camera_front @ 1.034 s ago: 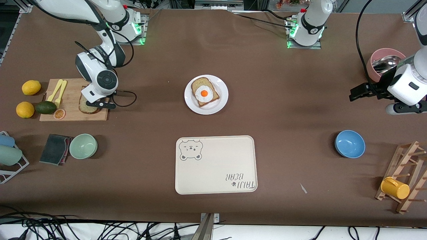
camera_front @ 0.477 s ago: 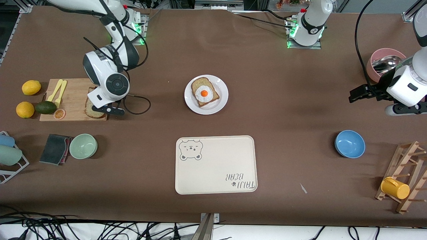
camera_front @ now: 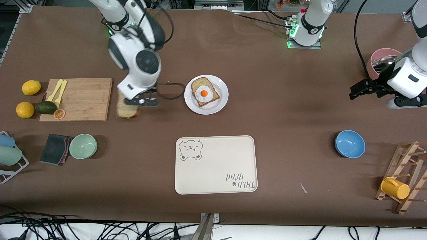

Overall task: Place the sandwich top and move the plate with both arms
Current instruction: 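Carry the bread slice with the right gripper over the egg plate, then lower the bread onto the egg and open the right gripper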

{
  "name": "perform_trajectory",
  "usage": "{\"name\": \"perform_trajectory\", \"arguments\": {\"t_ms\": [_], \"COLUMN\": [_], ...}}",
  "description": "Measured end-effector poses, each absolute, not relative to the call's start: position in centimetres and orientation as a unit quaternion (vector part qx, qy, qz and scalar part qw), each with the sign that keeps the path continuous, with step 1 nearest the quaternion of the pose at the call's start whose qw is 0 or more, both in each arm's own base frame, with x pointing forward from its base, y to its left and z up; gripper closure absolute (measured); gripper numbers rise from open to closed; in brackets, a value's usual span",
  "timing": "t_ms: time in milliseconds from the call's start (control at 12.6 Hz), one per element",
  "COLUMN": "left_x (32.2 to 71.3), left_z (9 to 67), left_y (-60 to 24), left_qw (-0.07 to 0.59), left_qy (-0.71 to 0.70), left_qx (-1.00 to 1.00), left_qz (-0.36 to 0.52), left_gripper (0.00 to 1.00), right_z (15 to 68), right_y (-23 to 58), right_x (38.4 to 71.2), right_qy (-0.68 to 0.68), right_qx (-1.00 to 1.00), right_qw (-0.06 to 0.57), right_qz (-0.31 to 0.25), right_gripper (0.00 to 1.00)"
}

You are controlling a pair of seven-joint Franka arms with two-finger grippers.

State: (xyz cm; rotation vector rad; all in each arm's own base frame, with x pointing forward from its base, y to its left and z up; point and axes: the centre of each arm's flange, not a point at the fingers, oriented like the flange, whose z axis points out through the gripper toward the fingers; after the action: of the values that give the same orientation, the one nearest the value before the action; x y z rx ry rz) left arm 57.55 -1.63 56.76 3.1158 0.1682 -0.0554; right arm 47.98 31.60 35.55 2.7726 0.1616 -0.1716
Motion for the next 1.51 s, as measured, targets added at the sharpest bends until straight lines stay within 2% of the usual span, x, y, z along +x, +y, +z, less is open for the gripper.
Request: {"name": "perform_trajectory", "arguments": {"t_ms": [239,398,716,955,1194,1512], "left_x": [57.6,57.6,57.7,57.7,57.7,57.6], "left_z": [56.9,56.9,56.9,57.0,57.0,57.0], "left_y": [-1.5,-1.4,0.1,0.3,1.0,2.4], "left_qw": [0.011,0.011,0.011,0.011,0.011,0.011], "left_qy": [0.055,0.056,0.068,0.07,0.076,0.074], "left_qx": [0.998,0.998,0.998,0.997,0.997,0.997], "left_qz": [-0.014,-0.013,-0.013,-0.012,-0.012,-0.012], "left_gripper": [0.0,0.0,0.0,0.0,0.0,0.0], "right_z": [37.5,37.8,32.8,29.9,29.7,29.0], "right_y": [41.0,44.8,51.6,53.2,53.6,54.3], "right_x": [44.6,43.6,38.3,38.6,39.0,37.8], "right_qy": [0.128,0.158,0.217,0.202,0.195,0.2], "right_qx": [0.983,0.981,0.967,0.971,0.974,0.972], "right_qw": [0.133,0.113,0.136,0.126,0.117,0.116], "right_qz": [-0.019,-0.004,0.005,-0.01,-0.02,-0.034], "right_gripper": [0.96,0.96,0.96,0.96,0.96,0.96]}}
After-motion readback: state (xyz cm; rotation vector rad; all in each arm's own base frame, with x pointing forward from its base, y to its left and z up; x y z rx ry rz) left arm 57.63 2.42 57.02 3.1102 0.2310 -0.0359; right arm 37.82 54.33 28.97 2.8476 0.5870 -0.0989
